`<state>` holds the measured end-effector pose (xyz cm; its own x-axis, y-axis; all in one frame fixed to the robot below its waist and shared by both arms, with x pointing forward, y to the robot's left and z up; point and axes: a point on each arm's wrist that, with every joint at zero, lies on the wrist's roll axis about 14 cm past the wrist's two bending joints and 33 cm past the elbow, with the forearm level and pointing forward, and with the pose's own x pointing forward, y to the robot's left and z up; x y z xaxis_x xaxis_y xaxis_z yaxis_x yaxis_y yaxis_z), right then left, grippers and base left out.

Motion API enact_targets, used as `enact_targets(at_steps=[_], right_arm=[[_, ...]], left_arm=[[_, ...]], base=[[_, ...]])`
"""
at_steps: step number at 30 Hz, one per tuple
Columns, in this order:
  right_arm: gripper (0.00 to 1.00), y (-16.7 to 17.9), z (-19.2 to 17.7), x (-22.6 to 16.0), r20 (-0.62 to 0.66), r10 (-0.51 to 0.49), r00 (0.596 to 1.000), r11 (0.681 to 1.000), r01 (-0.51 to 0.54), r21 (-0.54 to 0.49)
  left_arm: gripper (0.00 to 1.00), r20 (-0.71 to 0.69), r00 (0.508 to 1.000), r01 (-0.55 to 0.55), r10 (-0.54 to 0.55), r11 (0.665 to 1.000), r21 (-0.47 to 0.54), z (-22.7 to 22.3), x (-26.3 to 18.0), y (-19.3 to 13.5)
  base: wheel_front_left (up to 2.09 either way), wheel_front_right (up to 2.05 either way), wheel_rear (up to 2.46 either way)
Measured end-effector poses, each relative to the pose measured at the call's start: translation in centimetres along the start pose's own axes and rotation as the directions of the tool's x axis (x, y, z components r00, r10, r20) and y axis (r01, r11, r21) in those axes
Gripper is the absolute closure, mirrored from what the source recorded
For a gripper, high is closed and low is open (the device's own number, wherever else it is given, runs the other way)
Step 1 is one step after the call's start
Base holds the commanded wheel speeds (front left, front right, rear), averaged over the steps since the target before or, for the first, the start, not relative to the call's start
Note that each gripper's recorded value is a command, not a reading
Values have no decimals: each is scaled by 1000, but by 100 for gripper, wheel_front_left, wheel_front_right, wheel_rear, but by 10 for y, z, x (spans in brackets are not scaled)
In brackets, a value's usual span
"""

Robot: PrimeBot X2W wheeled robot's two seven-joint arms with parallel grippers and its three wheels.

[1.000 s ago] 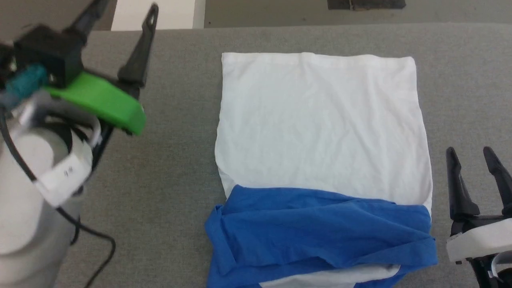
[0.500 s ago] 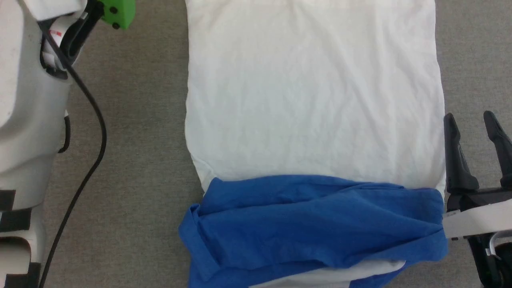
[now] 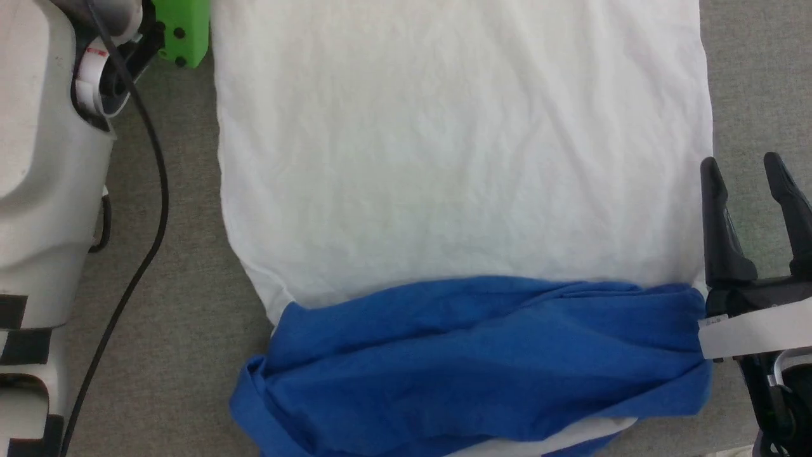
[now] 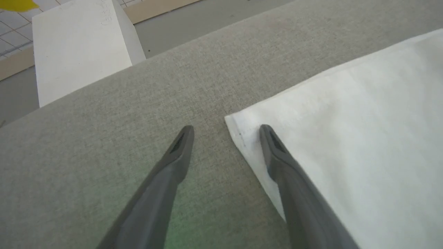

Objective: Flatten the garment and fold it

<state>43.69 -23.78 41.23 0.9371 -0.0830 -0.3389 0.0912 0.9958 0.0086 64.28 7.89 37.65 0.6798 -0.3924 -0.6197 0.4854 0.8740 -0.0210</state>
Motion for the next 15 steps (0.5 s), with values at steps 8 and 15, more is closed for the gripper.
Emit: enact_targets(at_steps=[8, 15], right_arm=[[0, -17, -2, 0, -5, -42, 999, 999, 42, -10], [0, -34, 82, 15, 179, -2, 984, 994, 22, -110]], left_arm=[[100, -30, 998, 52, -52, 999, -3, -13, 11, -13], [100, 27, 998, 52, -52, 999, 1, -8, -6, -19]], base=[[0, 0, 0], [0, 0, 0]])
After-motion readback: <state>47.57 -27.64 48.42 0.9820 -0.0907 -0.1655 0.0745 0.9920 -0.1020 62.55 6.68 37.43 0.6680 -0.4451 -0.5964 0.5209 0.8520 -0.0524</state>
